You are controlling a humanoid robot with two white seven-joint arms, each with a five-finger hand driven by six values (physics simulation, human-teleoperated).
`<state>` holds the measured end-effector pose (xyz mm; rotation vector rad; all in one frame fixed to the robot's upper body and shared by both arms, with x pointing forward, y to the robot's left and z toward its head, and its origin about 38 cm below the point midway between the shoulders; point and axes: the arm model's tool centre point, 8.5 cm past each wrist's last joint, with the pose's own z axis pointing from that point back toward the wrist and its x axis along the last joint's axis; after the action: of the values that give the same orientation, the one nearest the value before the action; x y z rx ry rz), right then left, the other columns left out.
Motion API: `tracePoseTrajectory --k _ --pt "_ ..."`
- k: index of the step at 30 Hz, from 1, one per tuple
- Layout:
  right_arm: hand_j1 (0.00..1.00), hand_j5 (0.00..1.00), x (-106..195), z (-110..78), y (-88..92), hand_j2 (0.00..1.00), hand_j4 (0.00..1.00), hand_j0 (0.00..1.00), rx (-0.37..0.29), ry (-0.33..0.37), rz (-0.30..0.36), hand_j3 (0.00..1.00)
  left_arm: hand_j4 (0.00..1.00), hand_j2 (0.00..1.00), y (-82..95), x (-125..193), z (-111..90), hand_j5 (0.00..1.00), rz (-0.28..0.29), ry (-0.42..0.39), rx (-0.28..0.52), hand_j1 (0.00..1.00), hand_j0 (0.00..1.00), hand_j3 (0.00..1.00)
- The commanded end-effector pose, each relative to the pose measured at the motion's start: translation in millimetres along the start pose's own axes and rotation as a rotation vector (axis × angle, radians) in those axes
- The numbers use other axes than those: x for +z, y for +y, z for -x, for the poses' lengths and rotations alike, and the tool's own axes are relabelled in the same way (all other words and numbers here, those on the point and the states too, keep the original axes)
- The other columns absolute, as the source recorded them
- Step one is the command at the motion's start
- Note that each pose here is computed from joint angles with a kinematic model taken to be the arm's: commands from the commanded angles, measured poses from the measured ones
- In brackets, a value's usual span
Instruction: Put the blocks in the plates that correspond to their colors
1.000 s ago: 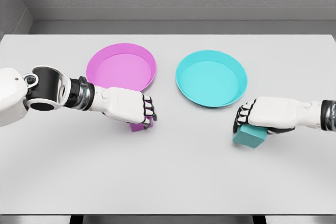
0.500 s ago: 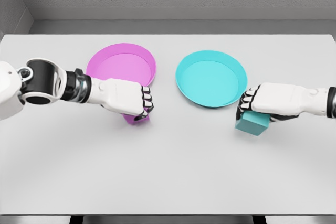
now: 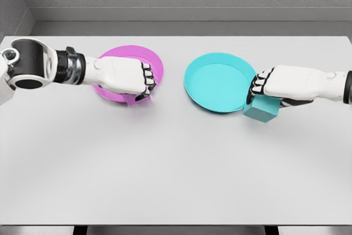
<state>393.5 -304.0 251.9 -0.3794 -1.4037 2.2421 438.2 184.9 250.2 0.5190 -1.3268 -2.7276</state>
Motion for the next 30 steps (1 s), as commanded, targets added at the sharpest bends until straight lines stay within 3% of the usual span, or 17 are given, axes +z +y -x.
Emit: tracePoseTrajectory --k 1,6,10,12,16,18,19,21,23,24,25,29,30 --pt "0.57 0.57 -7 1.4 8.6 0.57 0.57 0.57 -0.031 -0.007 -0.009 0.57 0.35 0.35 -9.4 4 14 0.35 0.014 0.041 0.036 0.35 0.35 0.35" --pt "0.57 0.57 -22 -1.3 -5.6 0.57 0.57 0.57 -0.020 -0.024 0.013 0.57 0.36 0.36 -25.5 0 36 0.36 0.044 0.091 0.097 0.36 0.36 0.36" --pt "0.57 0.57 -36 11.1 -12.0 0.57 0.57 0.57 -0.042 -0.006 0.014 0.57 0.37 0.37 -34.0 -8 52 0.37 0.065 0.127 0.136 0.37 0.37 0.37" --pt "0.57 0.57 -36 20.8 -16.5 0.57 0.57 0.57 -0.051 0.016 0.023 0.57 0.37 0.37 -33.1 -15 54 0.37 0.065 0.125 0.140 0.37 0.37 0.37" --pt "0.57 0.57 -37 24.1 -20.4 0.57 0.57 0.57 -0.059 0.034 0.031 0.57 0.39 0.39 -25.2 -30 58 0.39 0.062 0.120 0.141 0.39 0.39 0.39" --pt "0.57 0.57 -42 23.9 -31.2 0.57 0.57 0.57 -0.053 0.037 0.049 0.57 0.41 0.41 -20.4 -37 61 0.41 0.060 0.119 0.143 0.41 0.41 0.41" --pt "0.57 0.57 -45 23.5 -33.5 0.57 0.57 0.57 -0.054 0.035 0.053 0.57 0.44 0.44 -18.5 -39 62 0.44 0.057 0.119 0.145 0.44 0.44 0.44" --pt "0.57 0.57 -48 23.5 -37.0 0.57 0.57 0.57 -0.054 0.039 0.051 0.57 0.64 0.64 -19.0 -40 63 0.64 0.059 0.120 0.149 0.64 0.64 0.64" --pt "0.57 0.57 -58 25.4 -44.1 0.57 0.57 0.57 -0.062 0.046 0.056 0.57 0.75 0.75 -18.2 -41 62 0.75 0.058 0.118 0.147 0.75 0.75 0.75" --pt "0.57 0.57 -67 26.1 -46.8 0.57 0.57 0.57 -0.066 0.038 0.054 0.57 0.92 0.92 -17.8 -42 62 0.92 0.058 0.117 0.145 0.92 0.92 0.92" --pt "0.57 0.57 -71 27.2 -49.6 0.57 0.57 0.57 -0.066 0.035 0.053 0.57 0.99 0.99 -18.3 -42 62 0.99 0.064 0.120 0.139 0.99 0.99 0.99" --pt "0.58 0.58 -79 24.5 -56.5 0.58 0.58 0.58 -0.062 0.024 0.061 0.58 1.00 1.00 -18.0 -43 63 1.00 0.071 0.123 0.128 1.00 1.00 1.00" --pt "0.63 0.63 -79 25.2 -56.1 0.63 0.63 0.63 -0.063 0.027 0.060 0.63 1.00 1.00 -16.5 -42 64 1.00 0.071 0.125 0.122 1.00 1.00 1.00"
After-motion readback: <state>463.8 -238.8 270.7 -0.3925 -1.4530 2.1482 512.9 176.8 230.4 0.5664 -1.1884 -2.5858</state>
